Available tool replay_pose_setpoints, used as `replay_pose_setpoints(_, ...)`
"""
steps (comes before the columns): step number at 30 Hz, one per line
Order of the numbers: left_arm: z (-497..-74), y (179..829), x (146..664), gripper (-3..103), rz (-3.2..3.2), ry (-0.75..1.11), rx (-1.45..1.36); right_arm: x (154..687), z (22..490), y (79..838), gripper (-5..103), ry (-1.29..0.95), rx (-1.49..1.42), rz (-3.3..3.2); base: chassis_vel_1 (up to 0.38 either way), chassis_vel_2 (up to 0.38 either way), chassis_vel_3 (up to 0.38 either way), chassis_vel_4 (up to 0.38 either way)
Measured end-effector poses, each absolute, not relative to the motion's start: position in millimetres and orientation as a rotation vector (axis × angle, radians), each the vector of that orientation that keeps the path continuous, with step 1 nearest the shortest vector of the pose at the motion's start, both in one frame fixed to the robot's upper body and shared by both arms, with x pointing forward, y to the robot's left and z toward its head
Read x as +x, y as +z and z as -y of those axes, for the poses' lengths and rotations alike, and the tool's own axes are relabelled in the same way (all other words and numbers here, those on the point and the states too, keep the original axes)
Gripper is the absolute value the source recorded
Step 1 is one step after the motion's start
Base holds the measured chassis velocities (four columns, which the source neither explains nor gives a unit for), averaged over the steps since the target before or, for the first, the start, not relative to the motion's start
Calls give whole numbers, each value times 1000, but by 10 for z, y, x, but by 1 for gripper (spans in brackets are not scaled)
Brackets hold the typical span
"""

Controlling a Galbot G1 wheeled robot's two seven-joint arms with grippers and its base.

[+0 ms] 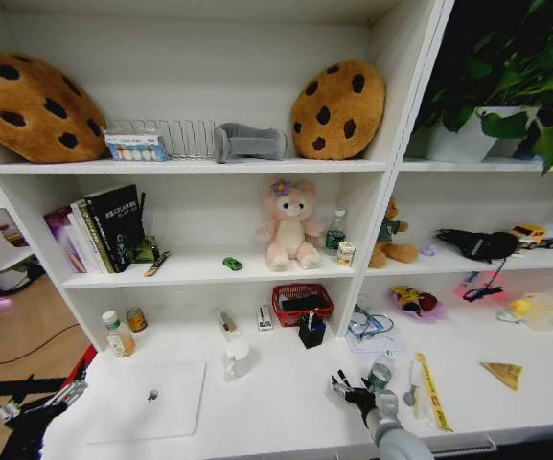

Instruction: Organize the objects on the table.

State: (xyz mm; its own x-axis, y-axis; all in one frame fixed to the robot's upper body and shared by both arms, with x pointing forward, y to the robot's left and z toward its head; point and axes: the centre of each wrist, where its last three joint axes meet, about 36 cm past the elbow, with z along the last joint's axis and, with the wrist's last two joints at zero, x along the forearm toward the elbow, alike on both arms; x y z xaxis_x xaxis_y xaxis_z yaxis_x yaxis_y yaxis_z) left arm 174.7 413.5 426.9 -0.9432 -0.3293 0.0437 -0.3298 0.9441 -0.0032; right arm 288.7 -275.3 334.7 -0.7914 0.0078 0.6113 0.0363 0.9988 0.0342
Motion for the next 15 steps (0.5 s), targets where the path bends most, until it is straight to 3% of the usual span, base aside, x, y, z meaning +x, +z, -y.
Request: replay_pose_setpoints(15,-4157,4277,1747,100,3059,13,523,2905,2786,3277,100,-25,-8,2450,0,0,0,0)
